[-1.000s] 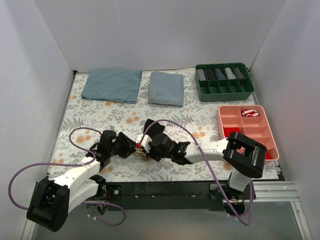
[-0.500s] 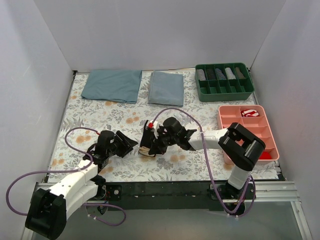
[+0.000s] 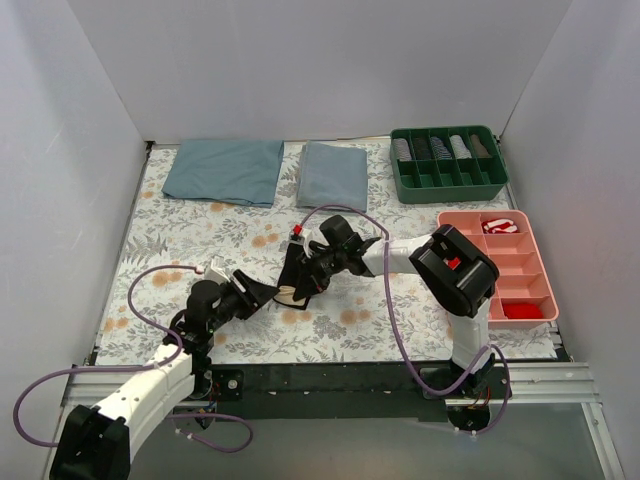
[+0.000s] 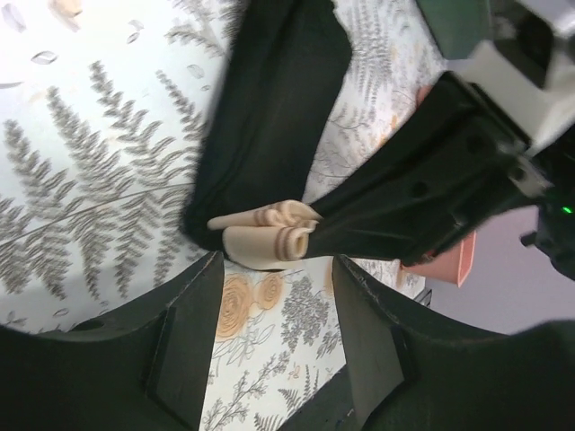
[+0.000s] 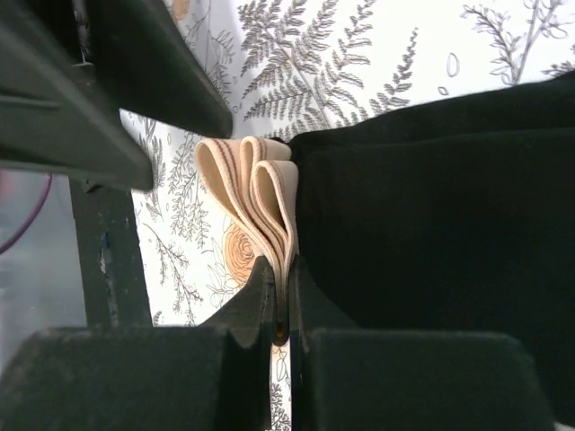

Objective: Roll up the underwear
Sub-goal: Roll the underwear to the center of the board.

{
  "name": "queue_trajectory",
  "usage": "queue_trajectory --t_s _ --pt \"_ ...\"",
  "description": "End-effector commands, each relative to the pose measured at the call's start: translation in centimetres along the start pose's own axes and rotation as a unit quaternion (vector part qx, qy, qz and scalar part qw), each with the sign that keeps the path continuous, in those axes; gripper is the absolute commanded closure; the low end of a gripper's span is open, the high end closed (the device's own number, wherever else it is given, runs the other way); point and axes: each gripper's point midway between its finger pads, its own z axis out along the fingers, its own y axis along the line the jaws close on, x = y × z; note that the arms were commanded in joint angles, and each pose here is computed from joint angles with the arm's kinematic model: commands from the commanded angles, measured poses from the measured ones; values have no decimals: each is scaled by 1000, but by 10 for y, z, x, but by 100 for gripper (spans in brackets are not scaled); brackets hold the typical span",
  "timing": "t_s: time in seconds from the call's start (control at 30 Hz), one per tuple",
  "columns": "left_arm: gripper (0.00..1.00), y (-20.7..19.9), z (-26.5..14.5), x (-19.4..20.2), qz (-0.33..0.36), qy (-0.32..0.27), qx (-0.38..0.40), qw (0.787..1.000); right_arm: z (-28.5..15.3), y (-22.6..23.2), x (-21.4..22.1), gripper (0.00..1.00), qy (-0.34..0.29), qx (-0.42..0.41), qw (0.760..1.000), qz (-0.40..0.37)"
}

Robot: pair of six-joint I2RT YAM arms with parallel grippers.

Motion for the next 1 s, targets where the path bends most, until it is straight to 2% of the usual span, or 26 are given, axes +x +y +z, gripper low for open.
queue_trajectory --t_s 0.0,0.27,0.43,0.57,0.63,0.67,0.77,0.97 --pt "50 -4 1 3 52 -3 44 998 2 -11 10 99 33 0 997 72" --pt "52 -5 4 3 92 2 51 995 4 -29 25 99 56 13 988 141" --pt "55 -14 1 5 109 7 77 991 5 -30 25 99 54 7 988 148" --pt "57 -2 4 8 105 17 51 993 4 -28 21 98 52 4 988 145" --pt "51 9 7 9 97 21 23 995 4 -28 20 98 53 5 988 145" --pt "47 8 11 6 106 26 15 994 3 -28 19 98 53 5 988 143" --pt "41 4 17 2 118 37 4 992 3 -29 19 97 56 9 989 140" --pt "37 15 24 6 111 58 -23 992 1 -30 22 97 60 12 989 136"
